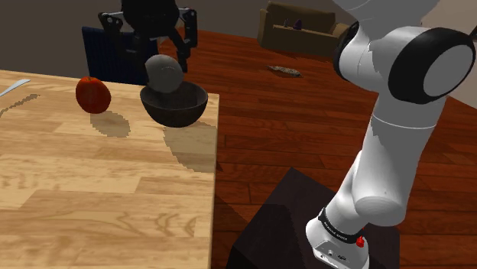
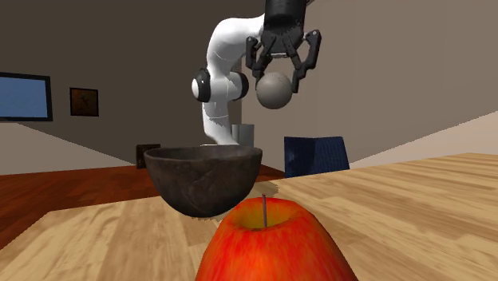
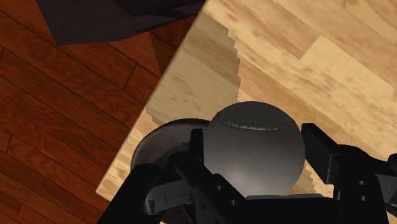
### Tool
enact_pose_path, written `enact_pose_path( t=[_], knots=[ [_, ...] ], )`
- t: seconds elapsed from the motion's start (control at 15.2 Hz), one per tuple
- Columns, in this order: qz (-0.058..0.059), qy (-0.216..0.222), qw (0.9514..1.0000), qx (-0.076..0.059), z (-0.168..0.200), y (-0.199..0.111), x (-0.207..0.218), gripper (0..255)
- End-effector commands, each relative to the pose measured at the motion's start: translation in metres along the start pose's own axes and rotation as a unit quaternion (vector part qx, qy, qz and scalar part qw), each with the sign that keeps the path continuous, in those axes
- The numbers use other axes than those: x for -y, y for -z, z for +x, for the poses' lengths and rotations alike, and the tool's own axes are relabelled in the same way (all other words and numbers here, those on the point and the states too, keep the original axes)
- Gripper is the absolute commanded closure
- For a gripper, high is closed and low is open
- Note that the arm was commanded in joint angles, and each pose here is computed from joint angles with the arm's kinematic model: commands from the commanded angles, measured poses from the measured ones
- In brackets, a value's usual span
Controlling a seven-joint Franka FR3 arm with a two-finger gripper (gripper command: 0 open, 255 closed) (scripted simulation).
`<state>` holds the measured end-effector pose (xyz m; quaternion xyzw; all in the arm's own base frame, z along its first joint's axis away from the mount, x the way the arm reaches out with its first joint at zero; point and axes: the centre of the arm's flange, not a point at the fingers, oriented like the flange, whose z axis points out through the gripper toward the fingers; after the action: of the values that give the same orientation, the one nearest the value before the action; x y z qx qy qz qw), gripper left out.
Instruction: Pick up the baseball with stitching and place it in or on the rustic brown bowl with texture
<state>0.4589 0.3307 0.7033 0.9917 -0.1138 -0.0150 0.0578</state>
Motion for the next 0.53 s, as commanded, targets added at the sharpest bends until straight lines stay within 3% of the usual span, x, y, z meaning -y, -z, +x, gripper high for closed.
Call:
enact_pose_path(
  t=[0.0, 0.46],
  knots=[
    [0.000, 0.001, 1.0000, 0.000, 0.019, 0.002, -0.015, 255],
    [0.000, 0.001, 1.0000, 0.000, 0.098, 0.002, -0.064, 255]
  ],
)
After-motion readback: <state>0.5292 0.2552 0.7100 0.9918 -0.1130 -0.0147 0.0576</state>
